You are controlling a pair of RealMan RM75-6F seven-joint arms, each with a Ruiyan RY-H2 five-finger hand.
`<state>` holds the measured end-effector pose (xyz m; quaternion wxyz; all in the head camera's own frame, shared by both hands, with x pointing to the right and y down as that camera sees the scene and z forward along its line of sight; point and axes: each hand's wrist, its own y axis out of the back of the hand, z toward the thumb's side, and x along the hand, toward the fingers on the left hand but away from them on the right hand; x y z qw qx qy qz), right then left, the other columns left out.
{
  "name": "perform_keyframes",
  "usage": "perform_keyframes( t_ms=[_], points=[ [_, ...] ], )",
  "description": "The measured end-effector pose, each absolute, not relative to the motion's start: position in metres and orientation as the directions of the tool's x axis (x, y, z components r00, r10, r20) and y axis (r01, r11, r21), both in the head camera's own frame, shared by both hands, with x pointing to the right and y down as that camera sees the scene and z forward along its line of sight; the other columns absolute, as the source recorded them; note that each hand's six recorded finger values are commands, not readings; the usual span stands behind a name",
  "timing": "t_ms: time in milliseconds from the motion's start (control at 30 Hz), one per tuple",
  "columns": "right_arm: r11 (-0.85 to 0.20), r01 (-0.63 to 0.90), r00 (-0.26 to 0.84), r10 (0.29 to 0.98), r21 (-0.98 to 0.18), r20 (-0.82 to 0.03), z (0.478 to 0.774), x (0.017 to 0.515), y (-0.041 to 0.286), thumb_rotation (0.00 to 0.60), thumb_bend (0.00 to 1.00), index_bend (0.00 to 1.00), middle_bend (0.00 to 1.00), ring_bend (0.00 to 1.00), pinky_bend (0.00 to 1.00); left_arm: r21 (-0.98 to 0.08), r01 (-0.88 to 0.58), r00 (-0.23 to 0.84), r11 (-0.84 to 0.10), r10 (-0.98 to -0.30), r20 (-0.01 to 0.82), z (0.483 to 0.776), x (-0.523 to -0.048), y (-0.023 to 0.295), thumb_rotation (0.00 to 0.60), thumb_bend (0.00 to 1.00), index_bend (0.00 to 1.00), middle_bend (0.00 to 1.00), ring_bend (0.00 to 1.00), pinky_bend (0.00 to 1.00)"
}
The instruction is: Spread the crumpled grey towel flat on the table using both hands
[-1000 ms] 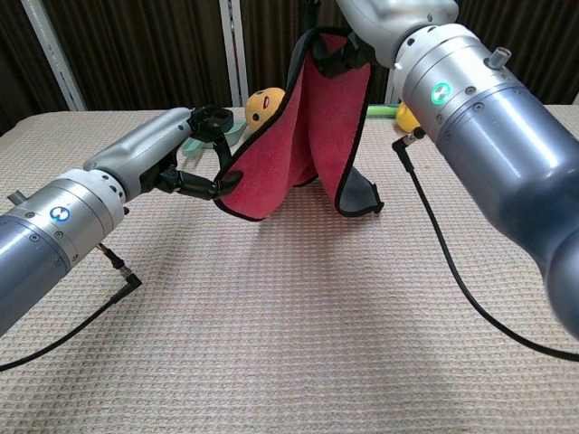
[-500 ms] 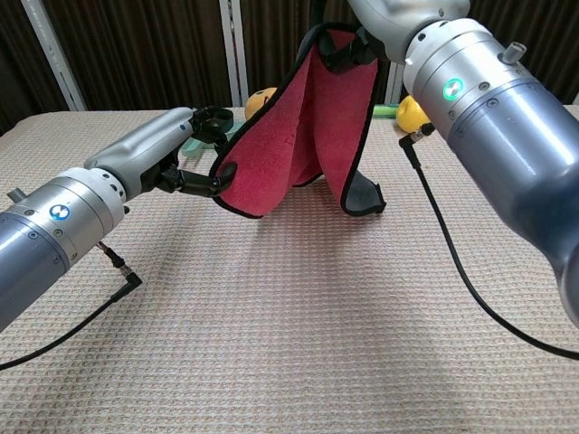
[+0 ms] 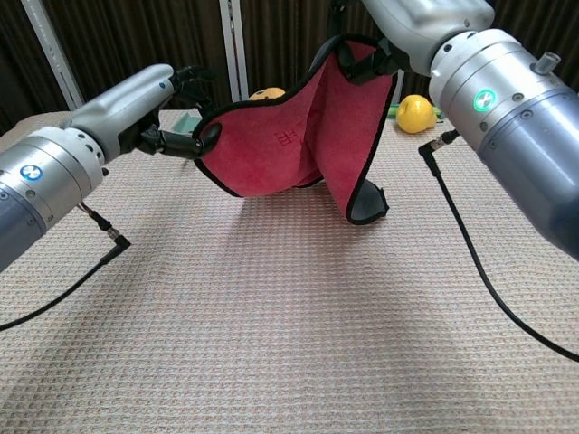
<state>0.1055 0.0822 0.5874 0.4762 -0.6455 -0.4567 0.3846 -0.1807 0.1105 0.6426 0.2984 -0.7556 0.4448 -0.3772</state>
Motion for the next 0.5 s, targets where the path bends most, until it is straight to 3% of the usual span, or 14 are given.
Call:
perform_keyframes(
  t_ms=[500],
  points=[
    [-0.126,0.250,0.284,0.957,-0.960,-0.051,0.578,0.126,0.079,0.600,0.60,0.56,0.20,0.09,0.06,-0.864,-0.393,0.315,-0.313,-0.929,0.193,0.604,-0.191,0.060,0.600,0.48,0.60,0.05,0.00,0.00]
  ],
)
